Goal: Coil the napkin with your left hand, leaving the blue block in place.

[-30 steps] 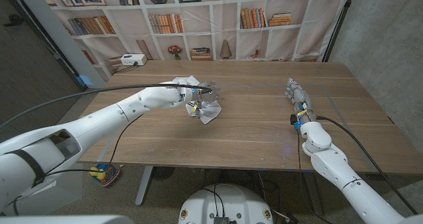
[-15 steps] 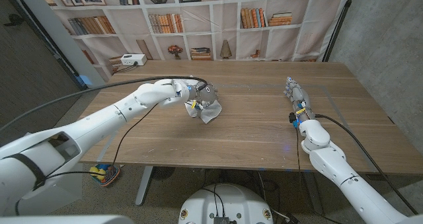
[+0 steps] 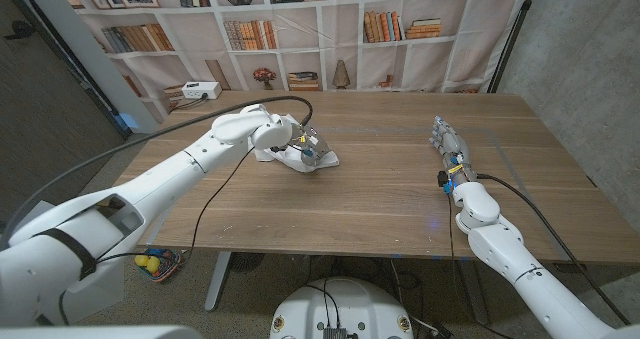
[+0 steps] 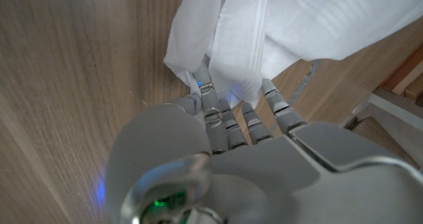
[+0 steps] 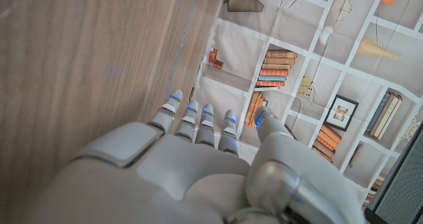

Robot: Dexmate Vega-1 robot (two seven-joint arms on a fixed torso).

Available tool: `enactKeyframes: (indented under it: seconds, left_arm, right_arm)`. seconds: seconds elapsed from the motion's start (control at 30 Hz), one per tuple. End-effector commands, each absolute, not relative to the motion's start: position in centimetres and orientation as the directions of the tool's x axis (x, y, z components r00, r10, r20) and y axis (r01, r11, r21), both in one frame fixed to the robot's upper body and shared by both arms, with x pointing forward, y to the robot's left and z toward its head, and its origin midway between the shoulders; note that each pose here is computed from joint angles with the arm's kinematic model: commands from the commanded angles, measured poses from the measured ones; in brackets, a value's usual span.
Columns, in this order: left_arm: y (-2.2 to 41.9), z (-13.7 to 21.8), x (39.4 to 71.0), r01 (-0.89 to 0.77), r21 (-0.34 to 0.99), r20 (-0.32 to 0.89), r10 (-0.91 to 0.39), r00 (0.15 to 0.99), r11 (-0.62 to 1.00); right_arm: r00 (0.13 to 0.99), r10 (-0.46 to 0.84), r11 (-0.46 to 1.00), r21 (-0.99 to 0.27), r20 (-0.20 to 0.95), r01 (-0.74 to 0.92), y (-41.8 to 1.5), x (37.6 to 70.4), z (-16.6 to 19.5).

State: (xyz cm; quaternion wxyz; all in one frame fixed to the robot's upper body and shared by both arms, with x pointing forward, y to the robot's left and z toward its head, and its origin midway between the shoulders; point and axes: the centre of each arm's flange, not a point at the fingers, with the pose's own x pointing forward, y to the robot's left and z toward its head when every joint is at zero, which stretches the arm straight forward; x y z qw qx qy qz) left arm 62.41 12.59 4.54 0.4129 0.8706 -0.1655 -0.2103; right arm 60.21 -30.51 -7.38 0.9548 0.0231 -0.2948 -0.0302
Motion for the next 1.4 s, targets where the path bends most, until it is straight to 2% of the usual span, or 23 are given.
enactKeyframes:
  seconds: [0.03, 0.07, 0.1, 0.13, 0.23, 0.4, 0.53, 1.0, 1.3, 1.4]
  left_arm:
    - [13.7, 7.5, 62.8, 0.230, 0.920, -0.371, -0.514, 0.773, -0.318]
    - [14.3, 8.3, 62.9, 0.304, 0.925, -0.381, -0.551, 0.743, -0.229]
    - [14.3, 8.3, 62.9, 0.308, 0.924, -0.383, -0.552, 0.741, -0.227]
    - [14.9, 9.0, 63.1, 0.381, 0.914, -0.386, -0.590, 0.710, -0.139]
    - [15.8, 10.1, 63.4, 0.494, 0.869, -0.378, -0.655, 0.654, -0.008]
    - [17.3, 11.9, 63.6, 0.605, 0.784, -0.330, -0.732, 0.596, 0.138]
    - [18.3, 12.9, 63.7, 0.632, 0.746, -0.280, -0.761, 0.585, 0.210]
    - [21.2, 15.7, 61.8, 0.481, 0.821, -0.119, -0.733, 0.670, 0.306]
    - [23.3, 17.4, 59.4, 0.299, 0.928, -0.100, -0.625, 0.774, 0.221]
    - [24.0, 18.0, 58.5, 0.209, 0.958, -0.061, -0.570, 0.819, 0.197]
  right_arm:
    - [0.820, -0.075, 0.997, 0.065, 0.567, 0.046, -30.4, 59.8, -7.1]
    - [0.820, -0.075, 0.997, 0.066, 0.567, 0.045, -30.4, 59.8, -7.1]
    - [0.820, -0.075, 0.997, 0.066, 0.567, 0.045, -30.4, 59.8, -7.1]
    - [0.821, -0.074, 0.997, 0.064, 0.566, 0.046, -30.3, 59.8, -7.0]
    - [0.823, -0.073, 0.997, 0.065, 0.564, 0.044, -30.2, 59.8, -7.0]
    - [0.827, -0.074, 0.997, 0.069, 0.558, 0.042, -30.2, 59.8, -7.1]
    - [0.827, -0.070, 0.997, 0.067, 0.558, 0.040, -30.1, 59.9, -7.0]
    - [0.826, -0.058, 0.998, 0.061, 0.561, 0.029, -30.1, 60.1, -6.5]
    - [0.827, -0.053, 0.998, 0.060, 0.560, 0.023, -30.0, 60.4, -6.3]
    - [0.827, -0.046, 0.998, 0.056, 0.560, 0.018, -29.9, 60.6, -6.1]
